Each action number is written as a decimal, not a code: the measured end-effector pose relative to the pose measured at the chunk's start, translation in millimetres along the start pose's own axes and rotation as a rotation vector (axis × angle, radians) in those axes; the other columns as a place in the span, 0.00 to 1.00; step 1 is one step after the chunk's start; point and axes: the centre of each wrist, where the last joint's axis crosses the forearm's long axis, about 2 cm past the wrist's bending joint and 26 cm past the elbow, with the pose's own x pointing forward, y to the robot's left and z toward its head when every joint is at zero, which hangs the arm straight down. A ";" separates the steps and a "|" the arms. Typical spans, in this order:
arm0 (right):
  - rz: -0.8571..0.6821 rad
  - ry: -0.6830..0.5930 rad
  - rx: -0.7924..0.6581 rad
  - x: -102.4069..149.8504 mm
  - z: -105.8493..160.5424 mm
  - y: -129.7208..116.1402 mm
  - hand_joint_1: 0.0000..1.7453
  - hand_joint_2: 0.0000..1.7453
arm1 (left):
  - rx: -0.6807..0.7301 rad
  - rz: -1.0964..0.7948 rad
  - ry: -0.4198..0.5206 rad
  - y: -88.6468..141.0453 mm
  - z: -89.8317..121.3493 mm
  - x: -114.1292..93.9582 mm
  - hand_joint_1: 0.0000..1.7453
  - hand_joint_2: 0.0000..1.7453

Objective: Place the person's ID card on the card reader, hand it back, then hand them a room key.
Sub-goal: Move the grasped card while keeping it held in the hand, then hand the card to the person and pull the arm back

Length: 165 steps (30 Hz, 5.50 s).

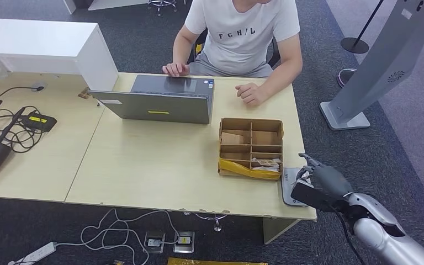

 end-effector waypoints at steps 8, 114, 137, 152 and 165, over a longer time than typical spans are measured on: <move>-0.036 0.038 0.027 -12.1 0.4 11.8 1.00 1.00 | -0.005 -0.008 -0.002 -1.4 0.3 -0.1 0.00 0.00; 0.109 -0.041 -0.376 22.1 -88.2 -113.8 0.00 0.00 | -0.076 -0.087 -0.045 10.1 -2.5 2.9 0.00 0.00; 0.082 0.075 -0.290 35.2 -53.7 -115.2 0.00 1.00 | -0.092 -0.066 -0.025 11.8 -3.0 0.6 0.00 0.00; 0.228 0.095 -0.371 41.9 23.5 -134.9 0.00 1.00 | -0.081 -0.058 -0.018 16.4 -3.9 -0.4 0.00 0.00; 0.166 0.029 -0.408 50.7 33.7 -73.7 0.00 1.00 | -0.010 -0.016 0.013 3.1 -0.8 -1.1 0.00 0.00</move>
